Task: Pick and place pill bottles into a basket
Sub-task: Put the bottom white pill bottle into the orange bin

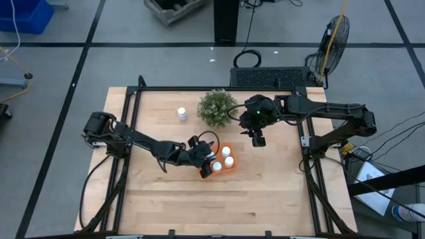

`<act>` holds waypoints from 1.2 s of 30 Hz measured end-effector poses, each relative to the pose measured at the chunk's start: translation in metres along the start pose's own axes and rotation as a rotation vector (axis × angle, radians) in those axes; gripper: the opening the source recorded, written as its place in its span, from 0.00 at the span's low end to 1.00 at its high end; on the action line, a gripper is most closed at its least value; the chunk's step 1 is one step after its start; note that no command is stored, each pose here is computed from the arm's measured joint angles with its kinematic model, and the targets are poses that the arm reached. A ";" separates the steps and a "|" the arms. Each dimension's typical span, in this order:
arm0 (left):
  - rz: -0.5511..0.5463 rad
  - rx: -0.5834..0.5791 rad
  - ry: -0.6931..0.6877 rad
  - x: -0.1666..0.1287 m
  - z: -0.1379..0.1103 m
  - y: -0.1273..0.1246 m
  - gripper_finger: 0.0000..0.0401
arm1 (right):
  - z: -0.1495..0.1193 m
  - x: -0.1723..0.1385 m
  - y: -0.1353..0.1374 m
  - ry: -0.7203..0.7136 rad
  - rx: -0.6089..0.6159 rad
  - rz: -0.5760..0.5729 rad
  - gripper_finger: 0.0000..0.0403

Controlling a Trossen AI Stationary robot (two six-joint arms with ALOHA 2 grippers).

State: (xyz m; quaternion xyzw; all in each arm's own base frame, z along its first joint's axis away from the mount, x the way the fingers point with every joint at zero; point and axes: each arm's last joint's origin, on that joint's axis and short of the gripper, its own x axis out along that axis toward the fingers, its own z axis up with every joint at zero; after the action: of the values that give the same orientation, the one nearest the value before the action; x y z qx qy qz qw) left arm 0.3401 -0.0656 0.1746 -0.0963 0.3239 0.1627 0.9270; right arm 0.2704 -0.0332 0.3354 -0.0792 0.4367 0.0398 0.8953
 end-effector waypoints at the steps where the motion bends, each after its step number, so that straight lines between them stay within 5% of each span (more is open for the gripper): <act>1: 0.005 0.004 -0.003 0.001 0.001 0.002 0.41 | 0.000 0.000 0.000 -0.002 0.000 0.000 0.39; 11: 0.016 -0.002 -0.017 0.009 0.011 0.020 0.41 | 0.001 0.000 0.000 -0.006 -0.004 -0.001 0.39; 36: -0.005 0.006 -0.007 0.032 -0.005 0.011 0.41 | 0.000 0.000 0.000 0.000 -0.026 -0.003 0.39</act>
State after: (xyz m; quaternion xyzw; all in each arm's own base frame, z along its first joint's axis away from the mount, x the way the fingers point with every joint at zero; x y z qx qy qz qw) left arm 0.3569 -0.0493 0.1502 -0.0937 0.3210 0.1597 0.9288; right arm 0.2706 -0.0333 0.3352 -0.0915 0.4362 0.0443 0.8941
